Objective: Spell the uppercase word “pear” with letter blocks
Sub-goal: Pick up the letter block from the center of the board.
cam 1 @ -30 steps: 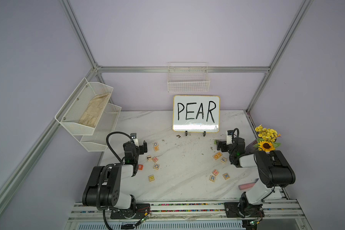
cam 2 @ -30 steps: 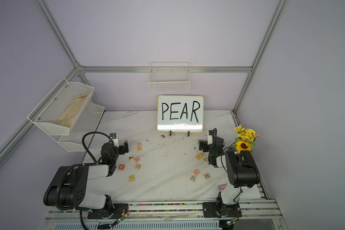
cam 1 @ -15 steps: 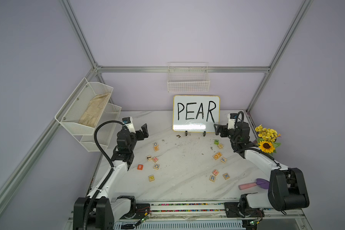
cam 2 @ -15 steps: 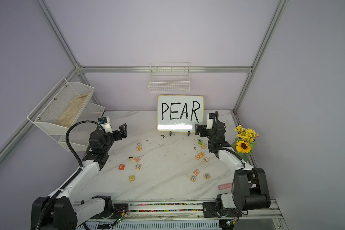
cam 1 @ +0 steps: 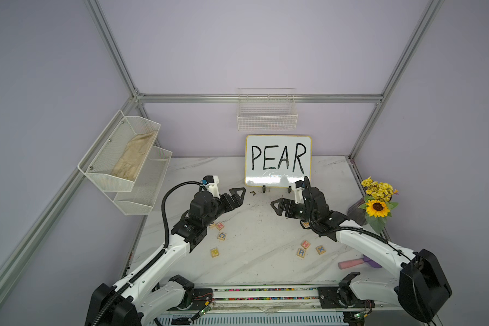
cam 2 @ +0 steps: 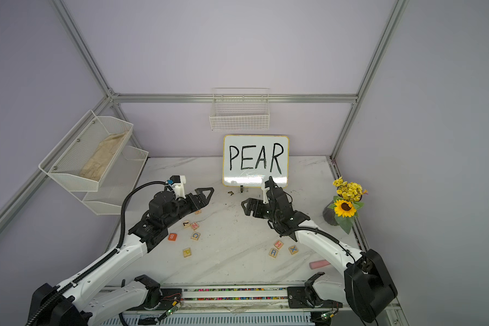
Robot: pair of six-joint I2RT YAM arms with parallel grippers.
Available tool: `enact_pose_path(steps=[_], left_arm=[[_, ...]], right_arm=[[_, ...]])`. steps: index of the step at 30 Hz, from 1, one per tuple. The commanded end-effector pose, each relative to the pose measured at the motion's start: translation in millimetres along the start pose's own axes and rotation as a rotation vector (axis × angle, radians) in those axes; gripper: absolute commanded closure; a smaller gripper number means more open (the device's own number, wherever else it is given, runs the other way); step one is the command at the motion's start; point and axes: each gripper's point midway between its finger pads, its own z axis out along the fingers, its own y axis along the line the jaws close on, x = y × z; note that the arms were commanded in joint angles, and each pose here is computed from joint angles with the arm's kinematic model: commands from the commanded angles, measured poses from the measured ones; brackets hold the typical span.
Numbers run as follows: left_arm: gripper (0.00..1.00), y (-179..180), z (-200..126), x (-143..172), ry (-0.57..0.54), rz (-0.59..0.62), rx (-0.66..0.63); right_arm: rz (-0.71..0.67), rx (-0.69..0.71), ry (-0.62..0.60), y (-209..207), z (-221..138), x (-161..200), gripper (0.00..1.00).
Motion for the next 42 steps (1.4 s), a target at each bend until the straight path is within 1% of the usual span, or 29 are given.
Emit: enact_pose_path(steps=[1,2,4,7,8,12,15,18,20,23,26,28,30,32,34,36,38,42], left_arm=[[0.0,-15.8,-11.3,-19.7,-0.1,-0.07,0.05],[0.0,-11.9,-9.8,-15.7,-0.092,-0.098,0.049],[0.0,2.3,-9.2,-10.5,-0.076,-0.141,-0.008],[0.0,7.6,-9.7,-11.1,-0.068,-0.121,-0.042],[0.0,15.1,-10.9,-10.9,-0.06,-0.109,-0.098],[0.0,47.0,-26.6,-9.3,0.001,0.012,-0.351],[0.0,62.9,-41.3,-5.6,0.066,0.096,-0.481],[0.0,80.5,-54.9,6.2,0.143,0.108,-0.593],[0.0,94.9,-65.7,19.3,0.194,0.08,-0.664],[0.0,114.8,-81.2,39.3,0.25,0.031,-0.748],[0.0,124.3,-87.9,59.3,0.318,0.008,-0.761],[0.0,125.9,-89.8,71.7,0.38,0.025,-0.741],[0.0,126.0,-91.2,86.8,0.47,0.065,-0.705],[0.0,135.2,-102.2,101.4,0.548,0.067,-0.747],[0.0,147.5,-116.3,111.7,0.591,0.046,-0.822],[0.0,158.0,-127.1,120.8,0.605,0.003,-0.881],[0.0,167.4,-133.8,131.6,0.594,-0.064,-0.916],[0.0,178.4,-133.8,149.7,0.553,-0.188,-0.917]], right_arm=[[0.062,-0.092,-0.098,22.9,-14.8,-20.6,0.03],[0.068,-0.096,-0.093,23.3,-15.4,-19.2,0.02],[0.079,-0.032,-0.076,15.6,-18.3,-17.3,0.02],[0.035,-0.114,-0.078,31.8,-15.1,-16.5,0.02],[0.032,-0.12,-0.071,32.4,-11.1,-15.6,0.02],[0.017,-0.003,-0.032,15.7,2.8,-15.2,0.02],[-0.032,0.048,-0.066,9.6,3.4,-24.4,0.03],[-0.09,0.155,-0.112,-3.3,-2.9,-37.4,0.03],[-0.116,0.207,-0.14,-9.5,-6.6,-44.6,0.03],[-0.099,0.264,-0.181,-19.8,-8.8,-50.7,0.03],[-0.075,0.275,-0.189,-24.6,-5.5,-49.2,0.03],[-0.062,0.272,-0.186,-27.6,-2.7,-45.0,0.03],[-0.051,0.265,-0.183,-30.4,-1.6,-40.5,0.03],[-0.043,0.262,-0.179,-33.8,-0.6,-35.3,0.03],[-0.04,0.26,-0.174,-35.6,0.1,-32.0,0.03],[-0.04,0.259,-0.17,-36.3,0.9,-30.5,0.03],[-0.04,0.257,-0.168,-36.9,1.6,-29.3,0.03],[-0.027,0.256,-0.169,-38.9,2.1,-27.2,0.03]])
